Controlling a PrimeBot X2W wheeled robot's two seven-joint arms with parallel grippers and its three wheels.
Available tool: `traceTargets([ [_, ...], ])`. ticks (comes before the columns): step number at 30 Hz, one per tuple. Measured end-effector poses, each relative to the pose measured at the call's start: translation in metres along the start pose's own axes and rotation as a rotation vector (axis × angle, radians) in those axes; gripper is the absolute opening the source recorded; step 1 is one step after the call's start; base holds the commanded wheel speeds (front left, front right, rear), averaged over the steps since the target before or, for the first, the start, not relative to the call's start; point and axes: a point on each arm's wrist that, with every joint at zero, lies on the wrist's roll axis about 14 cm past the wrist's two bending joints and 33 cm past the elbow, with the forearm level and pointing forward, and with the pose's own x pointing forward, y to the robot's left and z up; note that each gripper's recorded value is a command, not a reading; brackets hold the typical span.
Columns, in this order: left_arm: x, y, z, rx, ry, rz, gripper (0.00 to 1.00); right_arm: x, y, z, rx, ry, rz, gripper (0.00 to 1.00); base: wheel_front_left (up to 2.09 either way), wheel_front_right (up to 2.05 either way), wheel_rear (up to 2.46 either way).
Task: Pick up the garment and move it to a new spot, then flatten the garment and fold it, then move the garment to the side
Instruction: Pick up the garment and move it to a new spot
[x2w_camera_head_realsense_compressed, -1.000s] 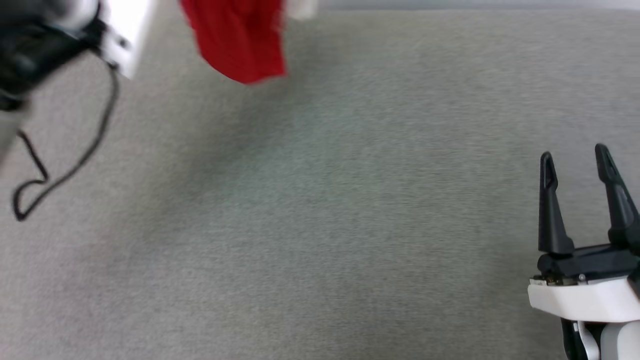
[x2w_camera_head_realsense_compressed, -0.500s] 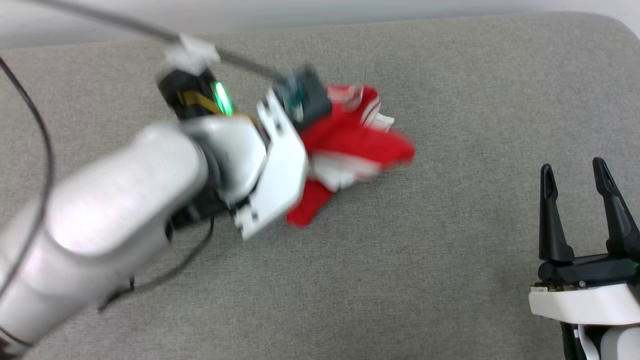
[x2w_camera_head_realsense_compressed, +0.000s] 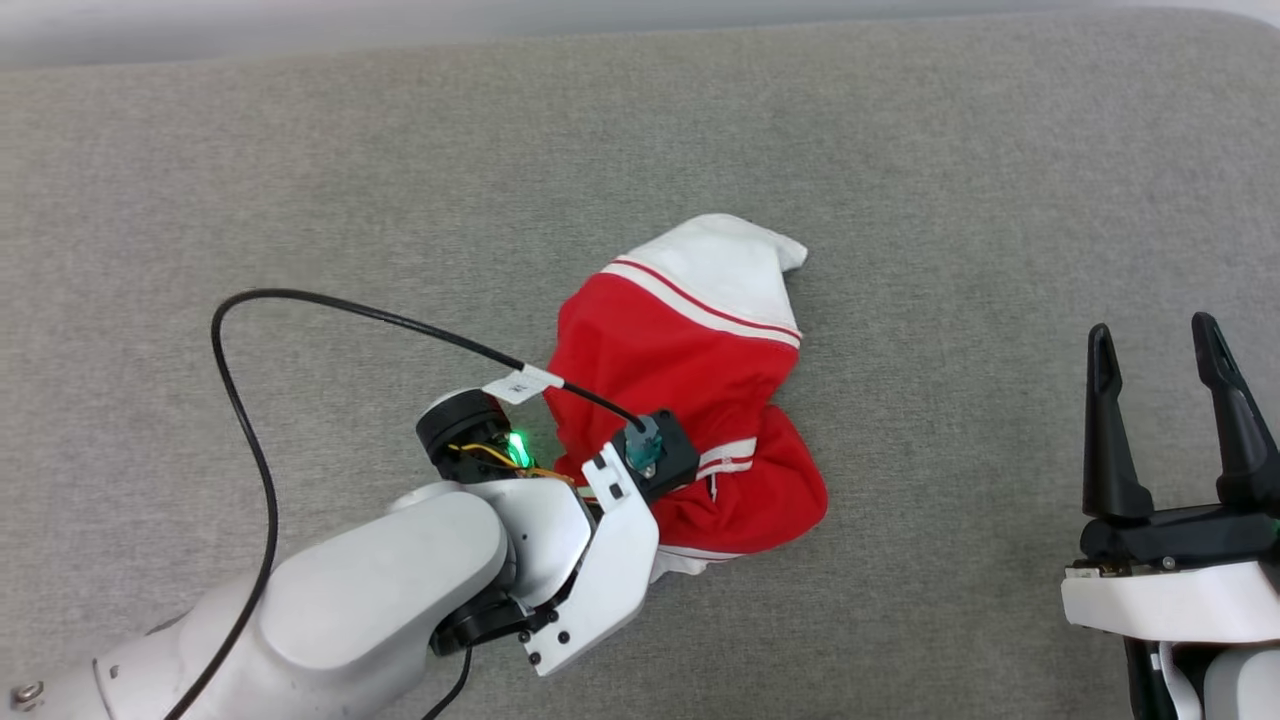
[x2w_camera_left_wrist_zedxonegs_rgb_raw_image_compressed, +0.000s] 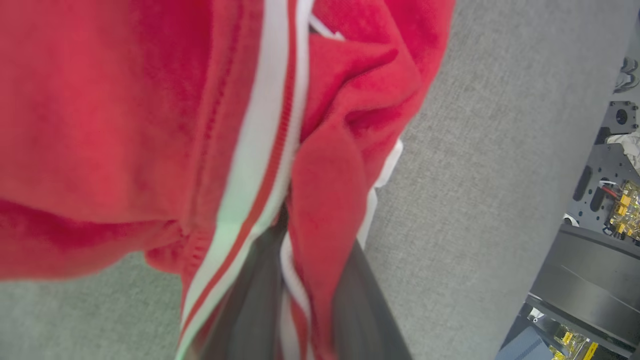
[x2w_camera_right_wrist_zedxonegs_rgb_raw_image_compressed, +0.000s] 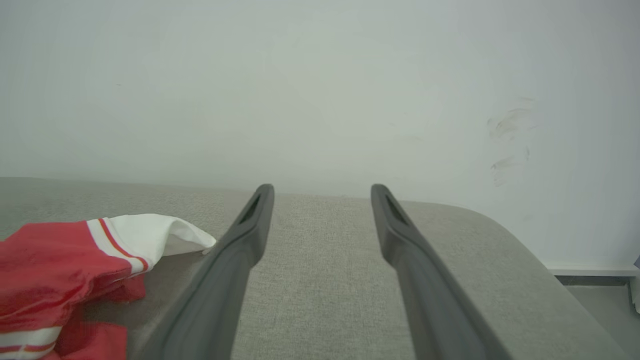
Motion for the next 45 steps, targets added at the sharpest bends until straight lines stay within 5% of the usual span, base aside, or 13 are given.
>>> traceTargets([
  [1,0.000,-0.001,0.000,-0.002,-0.006,0.003,0.00,0.001,0.001,0.001,0.003,-0.003,0.003,1.00,0.00,0.00,0.00],
  [2,-0.001,0.000,0.001,-0.003,-0.017,0.010,0.25,0.001,0.003,0.001,0.005,-0.005,0.007,1.00,0.00,0.00,0.00],
  [3,-0.002,0.000,0.002,-0.005,-0.033,0.017,1.00,0.001,0.004,0.002,0.008,-0.006,0.012,1.00,0.00,0.00,0.00],
  [13,-0.065,0.004,0.093,0.077,-0.561,0.189,1.00,-0.018,0.009,0.014,0.015,-0.018,0.022,1.00,0.00,0.00,0.00],
  [18,-0.123,0.020,0.123,0.094,-0.862,0.423,1.00,-0.021,0.009,0.022,0.016,-0.038,0.024,1.00,0.00,0.00,0.00],
  [24,-0.170,0.054,0.101,0.005,-1.057,0.749,1.00,-0.019,0.016,0.024,0.028,-0.047,0.044,1.00,0.00,0.00,0.00],
  [35,-0.214,0.088,0.019,-0.278,-1.073,1.204,1.00,-0.016,0.025,0.024,0.036,-0.048,0.067,1.00,0.00,0.00,0.00],
  [40,-0.222,0.080,-0.014,-0.343,-1.047,1.300,1.00,-0.020,0.027,0.029,0.041,-0.057,0.075,1.00,0.00,0.00,0.00],
  [45,-0.216,0.063,-0.031,-0.376,-1.038,1.275,1.00,-0.030,0.026,0.033,0.049,-0.062,0.070,1.00,0.00,0.00,0.00],
])
